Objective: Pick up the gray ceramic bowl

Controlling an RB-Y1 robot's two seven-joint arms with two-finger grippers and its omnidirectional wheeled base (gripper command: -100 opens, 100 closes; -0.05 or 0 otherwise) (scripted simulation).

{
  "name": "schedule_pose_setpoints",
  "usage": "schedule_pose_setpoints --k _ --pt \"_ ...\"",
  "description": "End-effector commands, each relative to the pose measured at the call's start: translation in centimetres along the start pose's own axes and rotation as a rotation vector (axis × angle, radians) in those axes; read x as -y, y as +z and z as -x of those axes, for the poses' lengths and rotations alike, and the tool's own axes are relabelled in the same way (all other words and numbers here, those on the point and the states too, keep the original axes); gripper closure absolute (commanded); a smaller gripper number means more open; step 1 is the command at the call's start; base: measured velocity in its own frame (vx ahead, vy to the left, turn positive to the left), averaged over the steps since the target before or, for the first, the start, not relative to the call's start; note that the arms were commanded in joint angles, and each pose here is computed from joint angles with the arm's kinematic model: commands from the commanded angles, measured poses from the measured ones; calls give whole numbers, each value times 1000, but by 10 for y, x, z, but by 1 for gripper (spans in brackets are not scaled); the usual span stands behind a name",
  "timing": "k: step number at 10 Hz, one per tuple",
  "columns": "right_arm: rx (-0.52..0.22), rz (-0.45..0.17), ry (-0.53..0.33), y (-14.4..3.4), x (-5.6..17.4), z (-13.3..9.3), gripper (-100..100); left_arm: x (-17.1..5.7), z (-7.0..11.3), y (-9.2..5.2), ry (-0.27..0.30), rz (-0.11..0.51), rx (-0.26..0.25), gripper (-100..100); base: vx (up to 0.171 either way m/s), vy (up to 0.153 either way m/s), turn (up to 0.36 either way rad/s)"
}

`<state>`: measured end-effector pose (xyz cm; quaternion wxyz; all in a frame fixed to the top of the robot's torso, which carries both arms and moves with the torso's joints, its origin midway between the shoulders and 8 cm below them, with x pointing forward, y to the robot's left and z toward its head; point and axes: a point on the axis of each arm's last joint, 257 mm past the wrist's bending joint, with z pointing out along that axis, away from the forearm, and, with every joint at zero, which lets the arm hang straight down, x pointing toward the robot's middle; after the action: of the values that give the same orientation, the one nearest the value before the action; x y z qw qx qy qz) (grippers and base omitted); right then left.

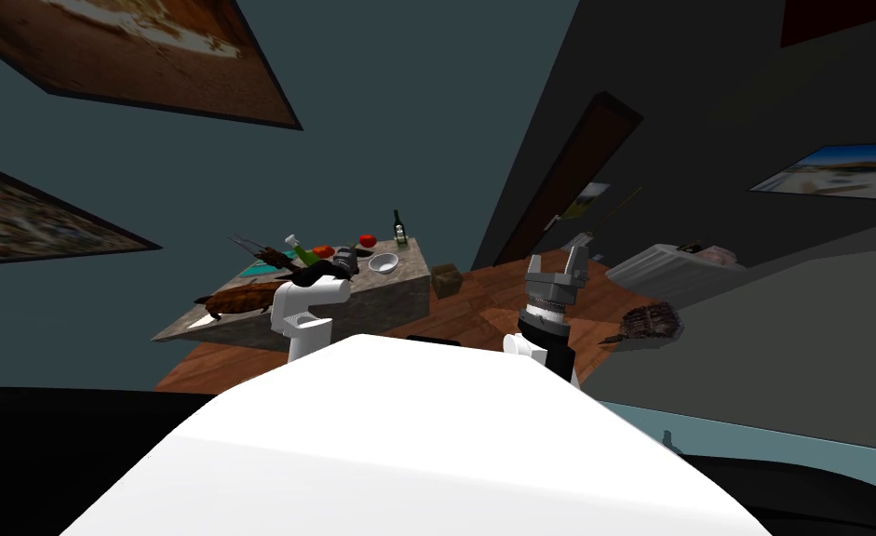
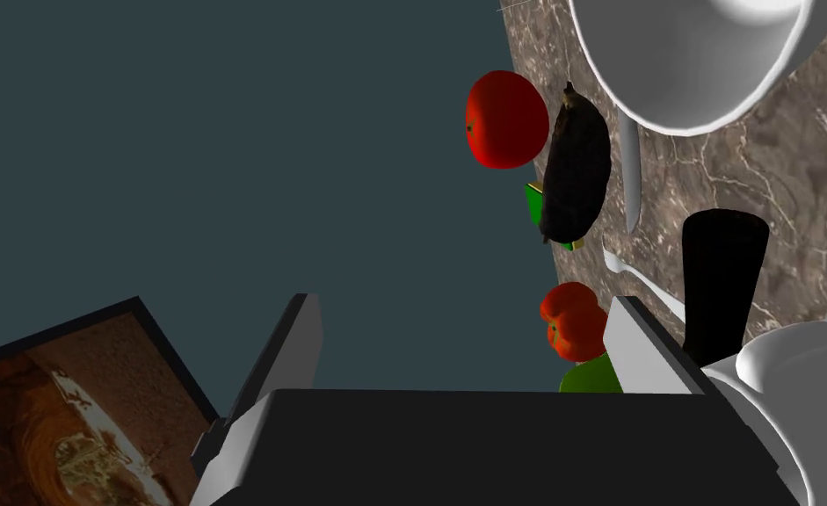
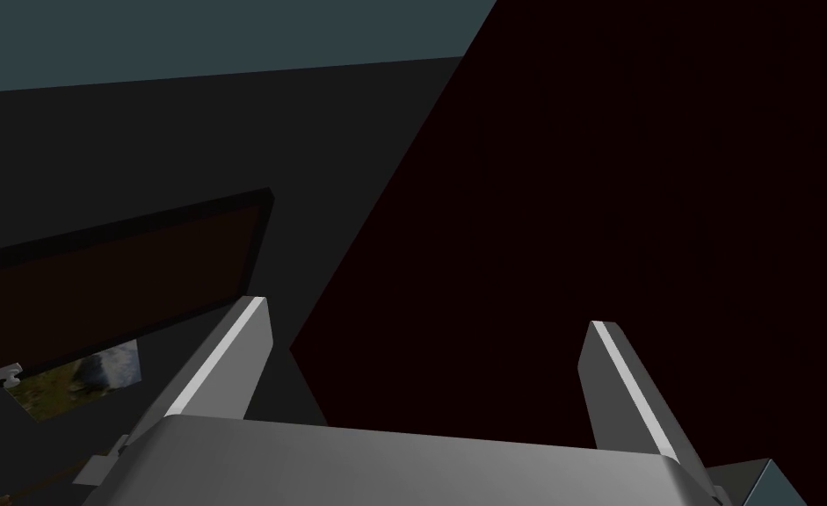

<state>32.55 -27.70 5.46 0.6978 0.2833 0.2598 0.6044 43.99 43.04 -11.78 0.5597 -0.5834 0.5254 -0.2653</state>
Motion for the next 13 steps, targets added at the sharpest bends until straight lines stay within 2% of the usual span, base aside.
schedule_pose_setpoints --k 1,5,13 --pt "0 0 0 0 0 0 0 -9 -1 1 -2 43 -5 -100 18 1 -14" --pt "0 0 0 0 0 0 0 -24 -4 2 -5 114 -17 -100 15 2 -7" --pt "0 0 0 0 0 0 0 -61 -20 -2 2 308 -75 -100 31 9 -10"
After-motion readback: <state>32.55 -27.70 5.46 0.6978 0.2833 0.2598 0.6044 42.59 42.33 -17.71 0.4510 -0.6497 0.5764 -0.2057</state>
